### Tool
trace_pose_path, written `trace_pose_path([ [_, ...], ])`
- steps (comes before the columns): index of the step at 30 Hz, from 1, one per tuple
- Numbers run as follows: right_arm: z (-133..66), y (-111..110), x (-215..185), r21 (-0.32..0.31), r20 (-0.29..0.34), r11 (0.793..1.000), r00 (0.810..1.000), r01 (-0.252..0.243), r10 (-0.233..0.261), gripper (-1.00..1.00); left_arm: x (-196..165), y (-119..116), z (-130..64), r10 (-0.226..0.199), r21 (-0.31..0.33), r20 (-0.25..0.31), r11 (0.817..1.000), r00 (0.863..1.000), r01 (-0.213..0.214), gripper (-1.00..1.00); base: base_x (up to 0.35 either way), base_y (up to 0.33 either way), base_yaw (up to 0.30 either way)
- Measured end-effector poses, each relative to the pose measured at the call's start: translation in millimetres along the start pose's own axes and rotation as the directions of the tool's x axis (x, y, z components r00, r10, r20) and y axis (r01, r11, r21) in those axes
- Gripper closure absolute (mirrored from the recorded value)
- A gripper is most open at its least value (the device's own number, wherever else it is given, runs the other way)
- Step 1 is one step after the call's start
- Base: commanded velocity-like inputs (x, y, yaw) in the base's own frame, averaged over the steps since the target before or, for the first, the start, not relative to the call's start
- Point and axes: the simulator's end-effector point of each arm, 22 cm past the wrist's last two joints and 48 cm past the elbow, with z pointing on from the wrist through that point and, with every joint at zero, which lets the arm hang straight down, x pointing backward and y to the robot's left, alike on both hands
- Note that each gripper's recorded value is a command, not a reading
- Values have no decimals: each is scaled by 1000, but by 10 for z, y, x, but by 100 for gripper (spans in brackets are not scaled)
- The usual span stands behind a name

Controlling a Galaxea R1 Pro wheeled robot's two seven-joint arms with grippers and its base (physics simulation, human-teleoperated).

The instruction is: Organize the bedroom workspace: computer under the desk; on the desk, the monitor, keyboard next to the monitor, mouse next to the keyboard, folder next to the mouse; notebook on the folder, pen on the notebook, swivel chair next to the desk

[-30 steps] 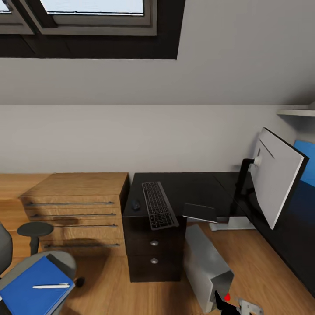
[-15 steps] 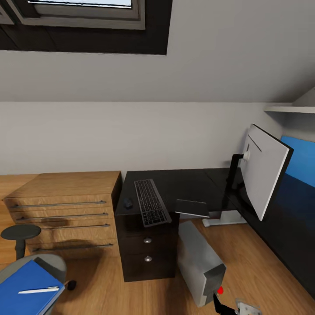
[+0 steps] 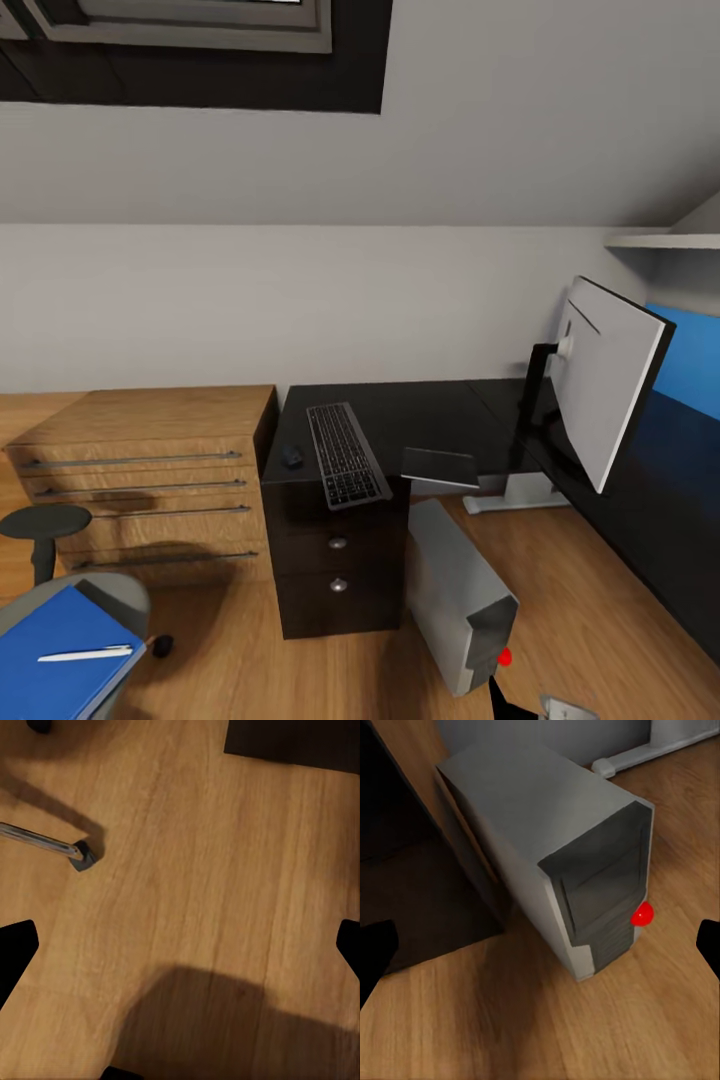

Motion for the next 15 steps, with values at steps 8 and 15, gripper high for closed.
trace_pose_path([
  [8,54,-45,139,3,2,1000,1000,4,-4,-100,130,13,116,1,-2,-5,1000,1000,-1,-100,0,0,0],
  [15,133,24,319,7,-22,1000,1000,-15,15,-100,290,-83,193,-4,9,-20,1000,1000,4,-100,0,0,0],
])
